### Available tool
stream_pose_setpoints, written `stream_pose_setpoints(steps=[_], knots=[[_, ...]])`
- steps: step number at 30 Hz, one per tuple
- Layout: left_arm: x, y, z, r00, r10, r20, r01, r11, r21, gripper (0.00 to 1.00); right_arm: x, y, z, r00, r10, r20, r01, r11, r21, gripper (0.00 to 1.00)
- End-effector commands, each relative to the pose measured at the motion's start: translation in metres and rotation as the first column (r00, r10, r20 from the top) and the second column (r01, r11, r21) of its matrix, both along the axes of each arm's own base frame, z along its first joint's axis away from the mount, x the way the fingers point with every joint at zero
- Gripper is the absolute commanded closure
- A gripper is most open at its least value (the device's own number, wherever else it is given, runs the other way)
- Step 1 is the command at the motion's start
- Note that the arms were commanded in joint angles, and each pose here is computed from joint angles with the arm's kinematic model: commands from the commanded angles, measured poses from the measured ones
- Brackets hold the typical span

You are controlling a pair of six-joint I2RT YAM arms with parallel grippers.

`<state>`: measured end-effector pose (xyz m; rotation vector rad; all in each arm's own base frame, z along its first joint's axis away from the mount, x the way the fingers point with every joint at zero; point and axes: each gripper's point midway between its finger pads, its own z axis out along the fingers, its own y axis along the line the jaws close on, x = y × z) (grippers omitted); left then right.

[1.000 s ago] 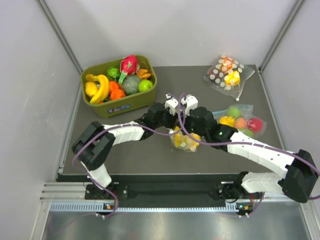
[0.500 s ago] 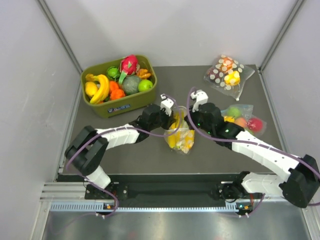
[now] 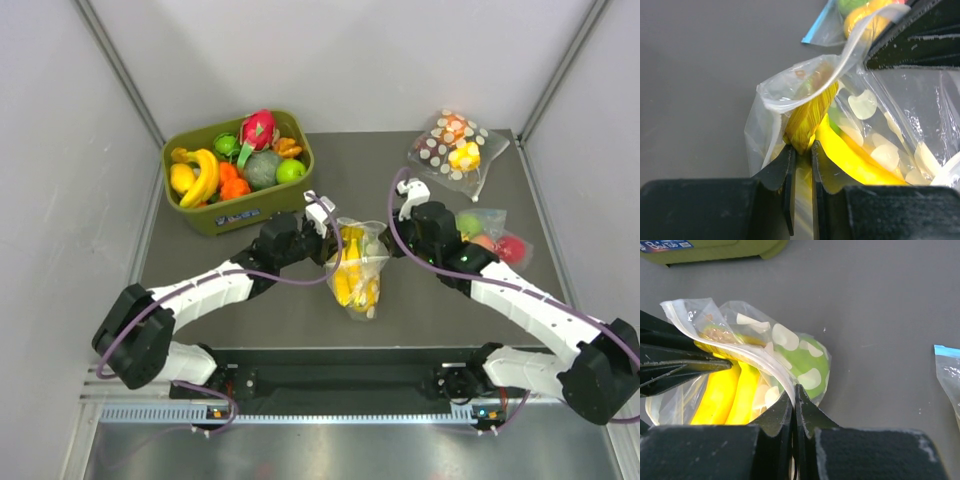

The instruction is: Open the zip-top bag and remove the fake food

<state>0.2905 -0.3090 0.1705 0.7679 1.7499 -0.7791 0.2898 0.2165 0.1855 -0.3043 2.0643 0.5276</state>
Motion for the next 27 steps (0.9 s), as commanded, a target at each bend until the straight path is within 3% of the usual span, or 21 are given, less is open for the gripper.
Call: stream_pose_setpoints(steps=[1,10,16,27], knots=[[-0.032,-0.010,-0.007,0.987,-0.157,-0.044,0.157,0.988,0.006,0.99,0.024,-0.010,0.032,0.990,-0.071,0.124,0.069,0.997,0.022,0.99],[-0.063,-0.022,-0.012,0.962,-0.271,-0.029,0.271,0.962,0.021,0.99,0.042,-0.013,0.032,0.987,-0.112,0.113,0.113,0.994,-0.004,1.00],[-0.074,-0.024,-0.008,0.955,-0.297,-0.008,0.297,0.955,0.008,1.00,0.055,-0.015,-0.006,0.991,-0.128,0.031,0.129,0.990,-0.054,1.00],[-0.072,-0.023,-0.044,0.957,-0.279,-0.082,0.288,0.950,0.121,1.00,0.049,-0.012,0.048,0.985,-0.109,0.137,0.102,0.993,0.055,1.00]])
